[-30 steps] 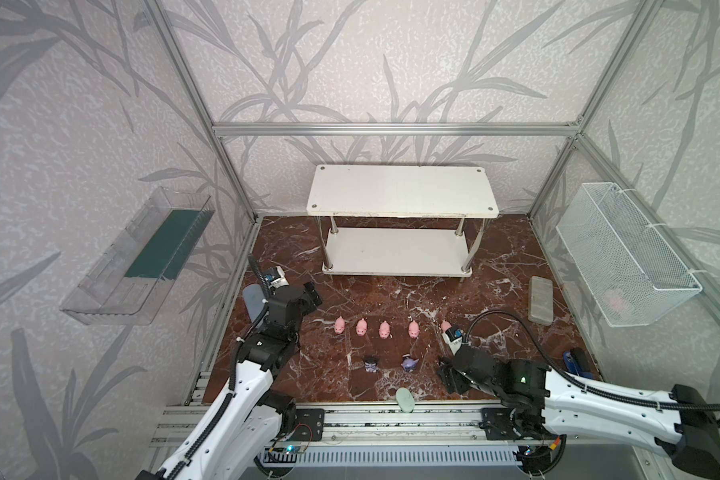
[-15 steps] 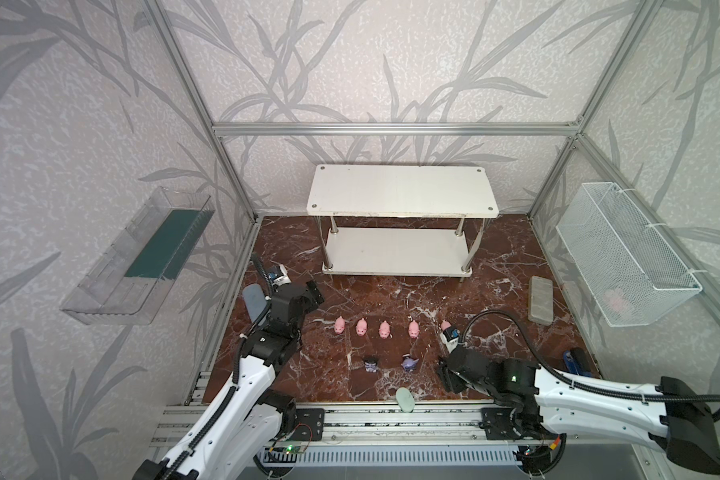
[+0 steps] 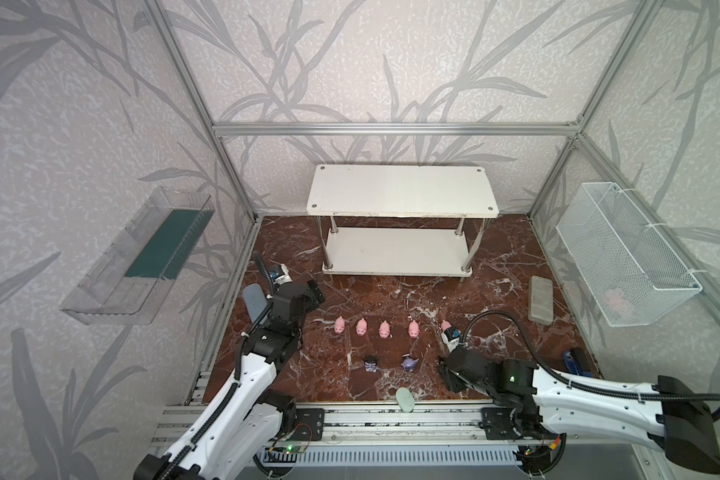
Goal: Place and organize the plastic toys onto the shelf
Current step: 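Lower the right gripper onto the nearest black-purple figurine and close it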
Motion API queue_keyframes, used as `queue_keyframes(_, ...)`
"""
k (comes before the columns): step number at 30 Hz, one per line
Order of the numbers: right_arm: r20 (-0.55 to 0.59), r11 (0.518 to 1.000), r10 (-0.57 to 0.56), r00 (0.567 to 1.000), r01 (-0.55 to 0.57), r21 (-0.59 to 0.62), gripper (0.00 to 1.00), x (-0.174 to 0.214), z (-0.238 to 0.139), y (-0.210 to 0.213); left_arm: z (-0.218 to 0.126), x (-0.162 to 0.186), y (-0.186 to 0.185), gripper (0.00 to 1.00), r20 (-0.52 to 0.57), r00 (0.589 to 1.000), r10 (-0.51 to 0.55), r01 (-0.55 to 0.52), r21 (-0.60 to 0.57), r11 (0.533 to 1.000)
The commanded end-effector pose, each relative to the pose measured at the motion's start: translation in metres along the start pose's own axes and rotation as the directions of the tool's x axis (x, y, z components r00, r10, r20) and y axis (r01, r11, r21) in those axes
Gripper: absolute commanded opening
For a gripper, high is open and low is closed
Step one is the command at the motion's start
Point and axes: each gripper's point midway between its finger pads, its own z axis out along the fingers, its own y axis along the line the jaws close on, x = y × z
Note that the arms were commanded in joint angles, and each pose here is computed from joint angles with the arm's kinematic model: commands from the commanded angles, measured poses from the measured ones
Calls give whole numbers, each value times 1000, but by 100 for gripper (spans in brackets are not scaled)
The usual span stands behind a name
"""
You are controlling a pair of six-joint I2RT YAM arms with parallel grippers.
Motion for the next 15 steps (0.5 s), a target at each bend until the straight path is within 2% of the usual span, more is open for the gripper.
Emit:
queue_keyframes(1, 9, 1000, 4, 1000, -4, 17, 60, -1, 3, -3, 0, -2, -4, 88, 10, 1000, -19, 19, 10, 1000)
queue_keyframes(8, 4, 1000, 10, 1000, -10, 17, 59, -3, 8, -3, 2, -1, -2, 88, 8, 1000, -17, 17, 5, 1000)
queue_keyframes(15, 1, 1000, 13, 1000, -13, 19, 52, -4, 12, -3, 2, 2, 0, 88, 6, 1000, -17, 17, -1, 1000)
